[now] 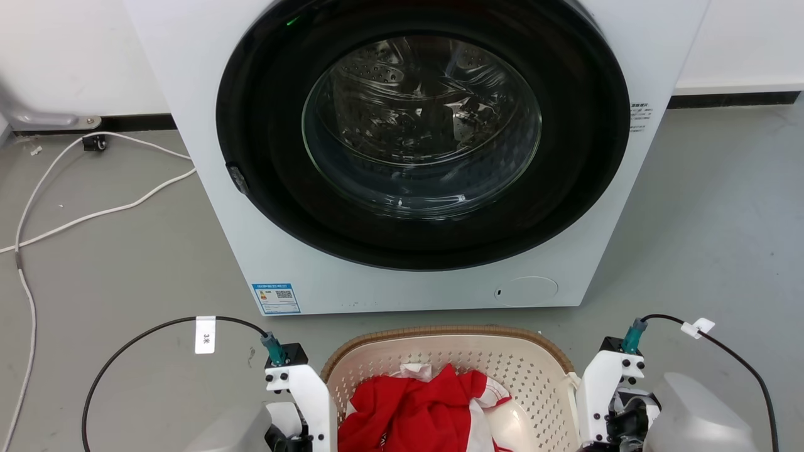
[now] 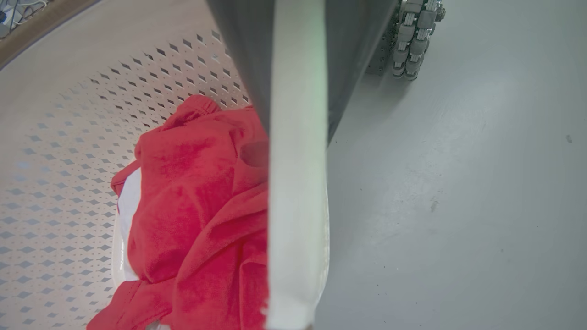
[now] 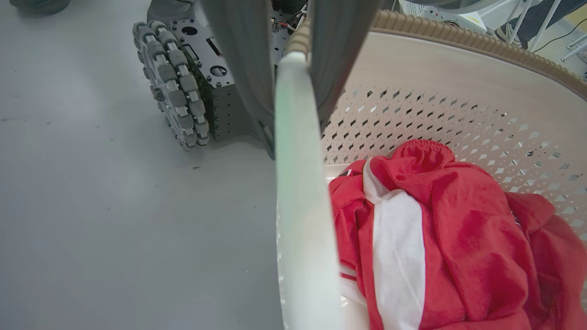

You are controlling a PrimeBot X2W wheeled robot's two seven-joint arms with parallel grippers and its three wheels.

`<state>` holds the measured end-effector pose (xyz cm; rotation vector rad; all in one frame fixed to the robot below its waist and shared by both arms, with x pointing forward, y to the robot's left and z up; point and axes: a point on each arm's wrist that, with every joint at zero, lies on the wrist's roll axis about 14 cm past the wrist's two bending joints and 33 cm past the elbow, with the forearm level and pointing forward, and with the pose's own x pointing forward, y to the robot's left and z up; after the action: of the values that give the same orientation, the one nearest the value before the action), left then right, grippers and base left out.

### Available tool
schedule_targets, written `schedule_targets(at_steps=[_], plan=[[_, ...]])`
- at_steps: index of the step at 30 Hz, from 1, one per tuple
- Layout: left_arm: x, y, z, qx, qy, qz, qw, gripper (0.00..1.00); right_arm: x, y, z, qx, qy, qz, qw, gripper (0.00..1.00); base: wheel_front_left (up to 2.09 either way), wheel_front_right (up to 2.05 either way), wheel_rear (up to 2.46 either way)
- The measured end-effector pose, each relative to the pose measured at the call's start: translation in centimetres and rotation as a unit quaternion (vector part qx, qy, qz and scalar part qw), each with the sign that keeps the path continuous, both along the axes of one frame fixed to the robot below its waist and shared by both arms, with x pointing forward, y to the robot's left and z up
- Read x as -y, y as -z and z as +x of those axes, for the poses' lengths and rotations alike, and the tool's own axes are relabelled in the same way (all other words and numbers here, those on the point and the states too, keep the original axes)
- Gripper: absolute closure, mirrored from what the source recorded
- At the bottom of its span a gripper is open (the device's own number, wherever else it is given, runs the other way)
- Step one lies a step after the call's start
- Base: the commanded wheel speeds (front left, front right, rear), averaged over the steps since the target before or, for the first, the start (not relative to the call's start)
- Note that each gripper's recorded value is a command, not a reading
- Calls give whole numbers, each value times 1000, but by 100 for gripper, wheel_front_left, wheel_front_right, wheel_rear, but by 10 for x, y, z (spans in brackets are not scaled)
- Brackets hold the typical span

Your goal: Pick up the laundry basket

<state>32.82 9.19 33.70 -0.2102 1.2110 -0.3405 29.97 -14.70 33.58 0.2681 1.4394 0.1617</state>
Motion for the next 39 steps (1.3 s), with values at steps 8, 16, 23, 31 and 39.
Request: schedule_targets(at_steps=[8, 16, 23, 31, 39], plan=[[0, -1, 0, 2, -2, -1, 1000, 100, 0, -1, -1, -1, 1, 1, 1000, 100, 0, 0, 0], [0, -2, -1, 3, -1, -1, 1000, 100, 0, -1, -2, -1, 1, -1, 1000, 100, 0, 0, 0], [0, -2, -1, 6, -1, -1, 1000, 100, 0, -1, -2, 0, 2, -1, 1000, 100, 0, 0, 0], [1, -2, -1, 6, -2, -3, 1000, 100, 0, 0, -4, -2, 5, 0, 1000, 100, 0, 0, 0], [1, 0, -2, 0, -2, -2, 1000, 100, 0, 1, -6, -11, 7, 2, 1000, 100, 0, 0, 0]])
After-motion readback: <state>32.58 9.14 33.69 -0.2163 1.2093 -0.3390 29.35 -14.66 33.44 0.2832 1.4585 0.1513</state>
